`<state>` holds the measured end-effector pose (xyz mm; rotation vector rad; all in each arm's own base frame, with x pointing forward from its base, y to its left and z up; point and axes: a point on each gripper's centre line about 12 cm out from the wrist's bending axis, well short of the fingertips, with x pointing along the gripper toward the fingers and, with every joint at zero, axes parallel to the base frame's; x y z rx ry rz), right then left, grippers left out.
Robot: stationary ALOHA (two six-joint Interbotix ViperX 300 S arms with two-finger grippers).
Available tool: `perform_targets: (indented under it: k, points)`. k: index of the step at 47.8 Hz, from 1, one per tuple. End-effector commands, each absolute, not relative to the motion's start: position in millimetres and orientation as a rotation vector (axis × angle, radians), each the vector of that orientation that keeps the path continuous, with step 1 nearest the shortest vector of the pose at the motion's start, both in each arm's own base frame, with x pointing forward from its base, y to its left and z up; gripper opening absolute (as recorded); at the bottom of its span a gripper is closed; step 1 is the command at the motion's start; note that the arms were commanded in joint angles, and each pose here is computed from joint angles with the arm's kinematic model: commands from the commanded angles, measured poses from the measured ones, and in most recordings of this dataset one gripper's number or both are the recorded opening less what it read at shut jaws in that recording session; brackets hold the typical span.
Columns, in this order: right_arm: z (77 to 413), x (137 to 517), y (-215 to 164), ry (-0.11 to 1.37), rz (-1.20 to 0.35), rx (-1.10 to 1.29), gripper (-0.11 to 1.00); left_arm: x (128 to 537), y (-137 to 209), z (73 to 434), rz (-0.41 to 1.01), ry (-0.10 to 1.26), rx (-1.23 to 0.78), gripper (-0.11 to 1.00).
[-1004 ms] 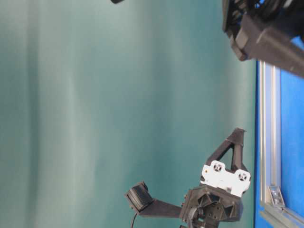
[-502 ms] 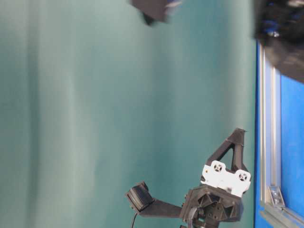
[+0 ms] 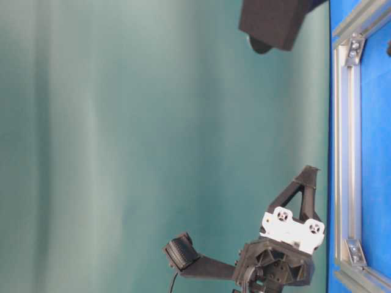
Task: Insert the wire through the string loop located on the left side.
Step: 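Lower the right gripper and grasp the black USB cable near its plug, then lift the cable plug with the right gripper, pointing it left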
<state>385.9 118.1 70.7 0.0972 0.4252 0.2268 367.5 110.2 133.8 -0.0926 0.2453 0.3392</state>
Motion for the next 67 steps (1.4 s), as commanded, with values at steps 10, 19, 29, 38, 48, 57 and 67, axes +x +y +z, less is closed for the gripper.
perform_targets:
  k: [10,19,29,38,48,57,67]
  points:
    - [78,388,121,0.402,0.237,0.084,0.27,370,111,151,0.337,0.195,-0.086,0.00]
    - [78,388,120,0.405,0.239,0.081,0.00,369,111,151,0.337,0.196,-0.086,0.00]
    - [80,389,121,0.399,0.239,0.083,0.00,369,111,150,0.337,0.201,-0.087,0.00]
    - [96,388,121,0.382,0.242,0.092,0.00,369,111,150,0.337,0.201,-0.087,0.00]
    - [133,386,121,0.360,0.248,0.095,0.00,369,111,150,0.337,0.201,-0.088,0.00]
    - [151,381,120,0.363,0.253,0.095,0.00,369,111,150,0.337,0.201,-0.090,0.00]
    - [150,381,120,0.369,0.251,0.095,0.00,369,111,150,0.337,0.202,-0.090,0.00]
